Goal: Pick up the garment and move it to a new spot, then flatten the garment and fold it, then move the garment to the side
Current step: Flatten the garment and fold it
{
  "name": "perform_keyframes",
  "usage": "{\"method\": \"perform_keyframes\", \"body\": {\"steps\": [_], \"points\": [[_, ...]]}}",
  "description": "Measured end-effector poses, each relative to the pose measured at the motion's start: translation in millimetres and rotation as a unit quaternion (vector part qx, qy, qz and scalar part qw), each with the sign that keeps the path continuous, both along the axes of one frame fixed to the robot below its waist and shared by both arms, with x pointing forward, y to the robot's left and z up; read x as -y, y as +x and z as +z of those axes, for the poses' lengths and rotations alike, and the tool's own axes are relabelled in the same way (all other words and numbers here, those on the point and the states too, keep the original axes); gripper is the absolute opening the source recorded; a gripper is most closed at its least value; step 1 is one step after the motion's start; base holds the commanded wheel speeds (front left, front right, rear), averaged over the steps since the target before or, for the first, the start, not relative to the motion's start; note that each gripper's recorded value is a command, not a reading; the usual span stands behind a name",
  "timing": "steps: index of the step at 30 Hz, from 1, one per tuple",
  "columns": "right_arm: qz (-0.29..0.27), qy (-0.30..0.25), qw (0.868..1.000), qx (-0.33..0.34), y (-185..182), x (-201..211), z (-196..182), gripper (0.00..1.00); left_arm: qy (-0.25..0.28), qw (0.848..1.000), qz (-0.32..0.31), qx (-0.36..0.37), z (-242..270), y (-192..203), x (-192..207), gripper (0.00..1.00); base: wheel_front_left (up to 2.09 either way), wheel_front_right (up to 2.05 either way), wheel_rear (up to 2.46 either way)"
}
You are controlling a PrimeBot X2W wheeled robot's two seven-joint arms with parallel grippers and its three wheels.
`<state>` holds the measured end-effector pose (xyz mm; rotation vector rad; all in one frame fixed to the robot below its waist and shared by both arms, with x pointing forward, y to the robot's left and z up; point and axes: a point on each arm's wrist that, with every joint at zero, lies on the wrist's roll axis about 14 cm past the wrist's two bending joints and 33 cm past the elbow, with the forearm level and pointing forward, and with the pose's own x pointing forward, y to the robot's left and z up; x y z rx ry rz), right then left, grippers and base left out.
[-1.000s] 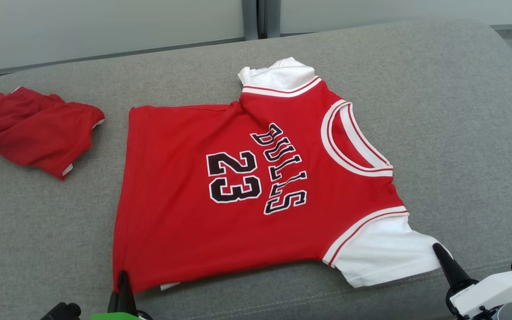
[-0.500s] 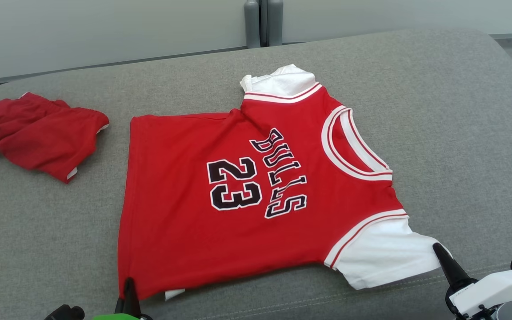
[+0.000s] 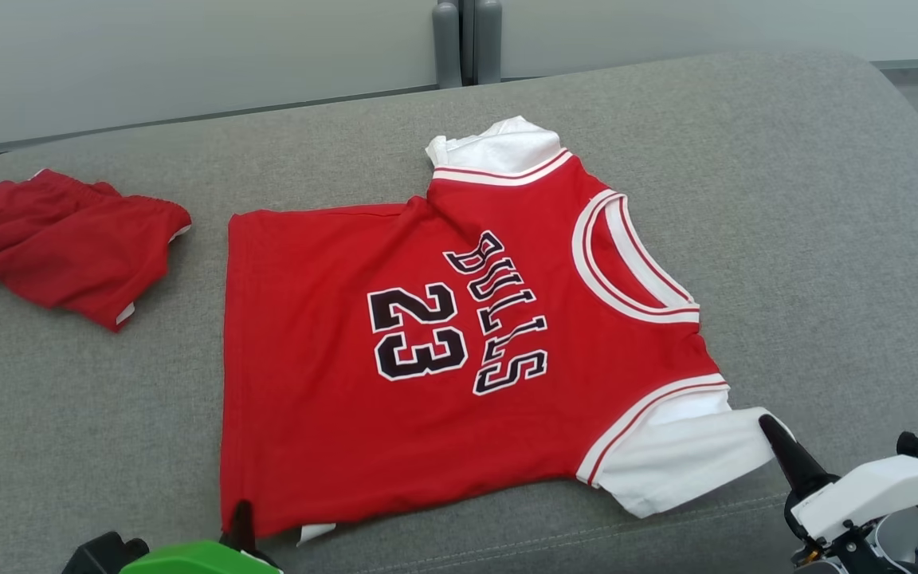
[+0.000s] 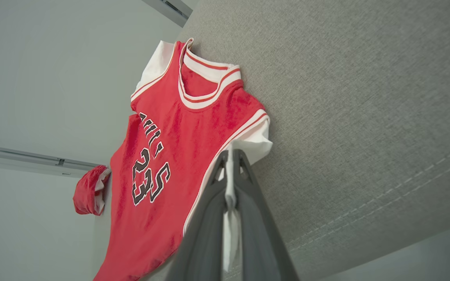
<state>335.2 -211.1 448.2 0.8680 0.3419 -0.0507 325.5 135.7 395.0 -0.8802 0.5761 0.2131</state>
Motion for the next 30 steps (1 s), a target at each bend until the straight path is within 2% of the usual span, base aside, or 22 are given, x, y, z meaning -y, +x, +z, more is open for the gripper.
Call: {"method": "perform_keyframes", "body": {"steps": [8,16,30], "points": [[0.012,-0.005,1.000,-0.016,16,3,-3,0.00,-0.067,0.997,0.032,-0.020,14,17,1,0.00,0.00,0.00,0.00],[0.025,-0.021,0.999,-0.037,42,6,-6,0.00,-0.110,0.992,0.049,-0.027,27,40,6,0.00,0.00,0.00,0.00],[0.037,-0.041,0.996,-0.074,89,8,-17,0.00,-0.102,0.989,0.093,-0.050,10,76,-10,0.00,0.00,0.00,0.00]]}}
